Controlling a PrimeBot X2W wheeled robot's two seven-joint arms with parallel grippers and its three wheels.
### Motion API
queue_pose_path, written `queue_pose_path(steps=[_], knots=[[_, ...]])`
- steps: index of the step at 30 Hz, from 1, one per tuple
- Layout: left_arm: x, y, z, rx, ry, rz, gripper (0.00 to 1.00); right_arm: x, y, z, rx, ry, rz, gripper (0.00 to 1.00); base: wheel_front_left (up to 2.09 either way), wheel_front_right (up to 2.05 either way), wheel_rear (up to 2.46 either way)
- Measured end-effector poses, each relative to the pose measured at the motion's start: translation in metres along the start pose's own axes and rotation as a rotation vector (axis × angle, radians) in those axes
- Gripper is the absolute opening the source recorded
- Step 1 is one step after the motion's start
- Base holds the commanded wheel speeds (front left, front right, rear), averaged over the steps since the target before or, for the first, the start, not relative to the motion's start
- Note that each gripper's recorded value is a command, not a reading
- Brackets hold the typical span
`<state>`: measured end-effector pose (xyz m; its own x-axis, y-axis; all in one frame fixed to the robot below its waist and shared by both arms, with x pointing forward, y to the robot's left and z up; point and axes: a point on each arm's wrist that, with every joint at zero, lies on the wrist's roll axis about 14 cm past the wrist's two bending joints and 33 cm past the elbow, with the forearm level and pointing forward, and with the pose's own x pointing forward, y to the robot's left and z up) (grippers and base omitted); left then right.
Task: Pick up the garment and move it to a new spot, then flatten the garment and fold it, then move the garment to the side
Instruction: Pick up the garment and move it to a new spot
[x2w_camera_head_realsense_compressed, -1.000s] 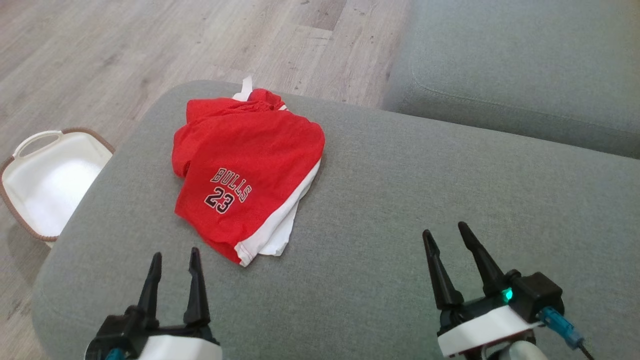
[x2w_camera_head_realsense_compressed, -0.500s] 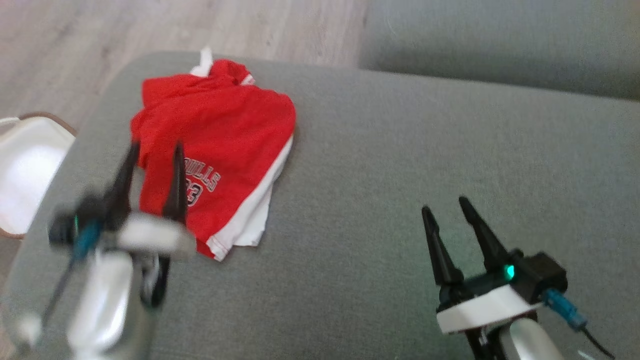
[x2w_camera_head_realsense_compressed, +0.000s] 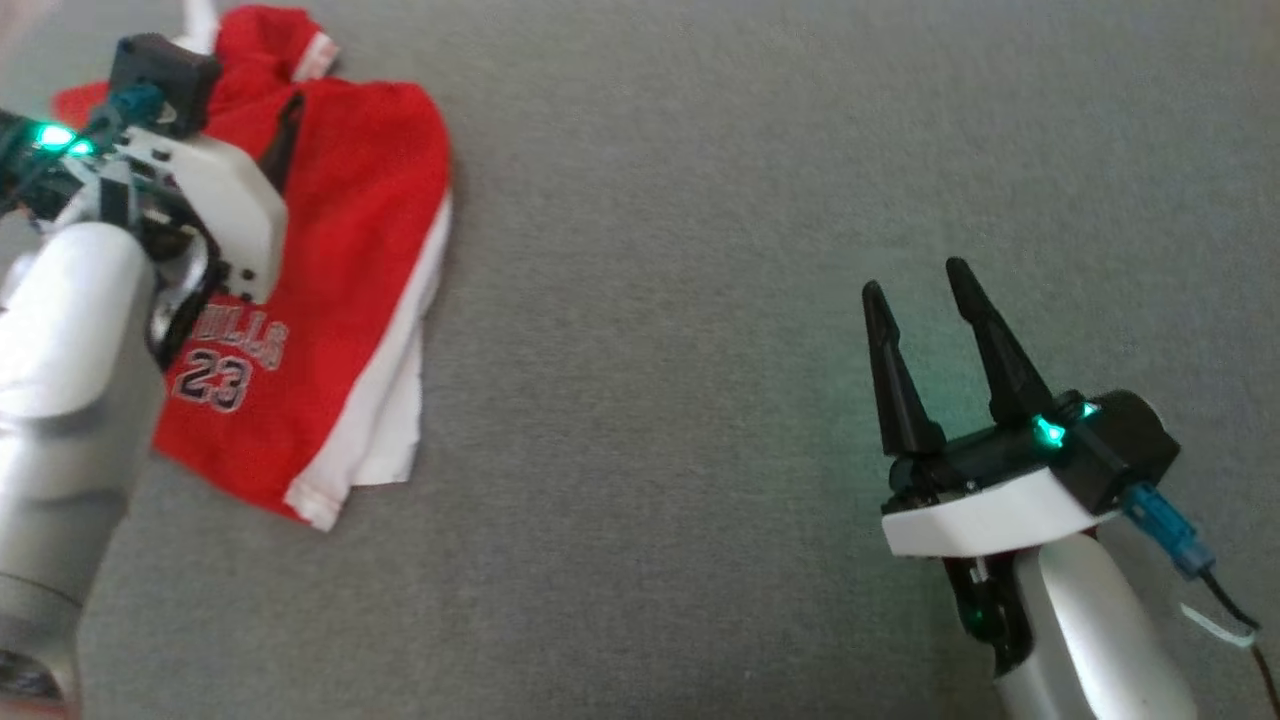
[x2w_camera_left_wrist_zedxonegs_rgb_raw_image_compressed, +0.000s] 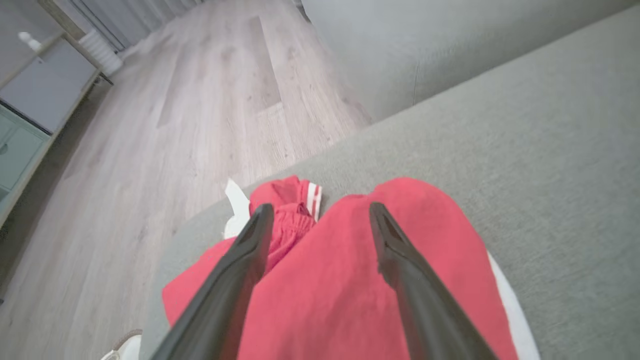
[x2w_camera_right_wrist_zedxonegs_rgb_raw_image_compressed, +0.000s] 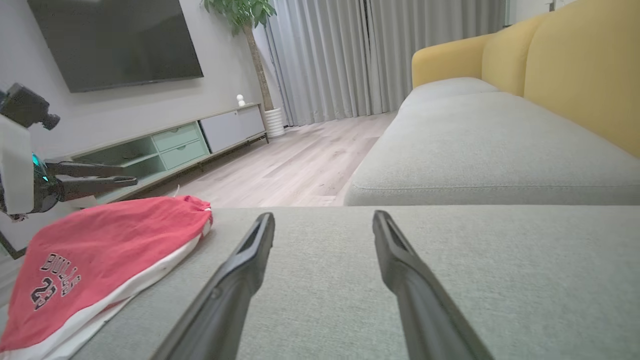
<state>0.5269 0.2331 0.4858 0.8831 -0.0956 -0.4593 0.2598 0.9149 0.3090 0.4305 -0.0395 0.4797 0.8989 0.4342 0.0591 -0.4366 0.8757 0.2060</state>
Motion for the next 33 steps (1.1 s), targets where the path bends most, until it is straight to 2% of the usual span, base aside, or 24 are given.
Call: queue_pose_path(steps=[7,15,16,17,20,25,31,32,33], knots=[[0.041,-0.015,-0.049,0.046,0.207,-0.085,1.00,-0.006,-0.035,-0.017,0.007,0.041,-0.094,1.00,0.00,0.00,0.00],[0.055,-0.021,-0.070,0.044,0.285,-0.112,1.00,-0.010,-0.047,-0.021,0.003,0.052,-0.126,1.00,0.00,0.00,0.00],[0.055,-0.024,-0.071,0.038,0.290,-0.119,0.16,-0.010,-0.047,-0.021,0.003,0.053,-0.127,1.00,0.00,0.00,0.00],[0.055,-0.026,-0.072,0.036,0.289,-0.126,0.00,-0.010,-0.048,-0.021,0.003,0.052,-0.129,1.00,0.00,0.00,0.00],[0.056,-0.027,-0.059,0.024,0.225,-0.132,0.00,-0.010,-0.049,-0.019,0.000,0.047,-0.132,1.00,0.00,0.00,0.00],[0.052,-0.014,0.001,-0.004,0.017,-0.106,0.00,-0.011,-0.044,-0.008,-0.010,0.025,-0.122,1.00,0.00,0.00,0.00],[0.021,-0.008,0.073,-0.001,-0.258,-0.096,0.00,-0.018,-0.038,0.013,-0.024,-0.019,-0.119,1.00,0.00,0.00,0.00],[0.021,-0.008,0.073,-0.001,-0.258,-0.096,0.00,-0.018,-0.038,0.013,-0.024,-0.019,-0.119,1.00,0.00,0.00,0.00],[0.005,-0.010,0.099,-0.018,-0.353,-0.103,0.00,-0.023,-0.034,0.017,-0.028,-0.027,-0.117,1.00,0.00,0.00,0.00]])
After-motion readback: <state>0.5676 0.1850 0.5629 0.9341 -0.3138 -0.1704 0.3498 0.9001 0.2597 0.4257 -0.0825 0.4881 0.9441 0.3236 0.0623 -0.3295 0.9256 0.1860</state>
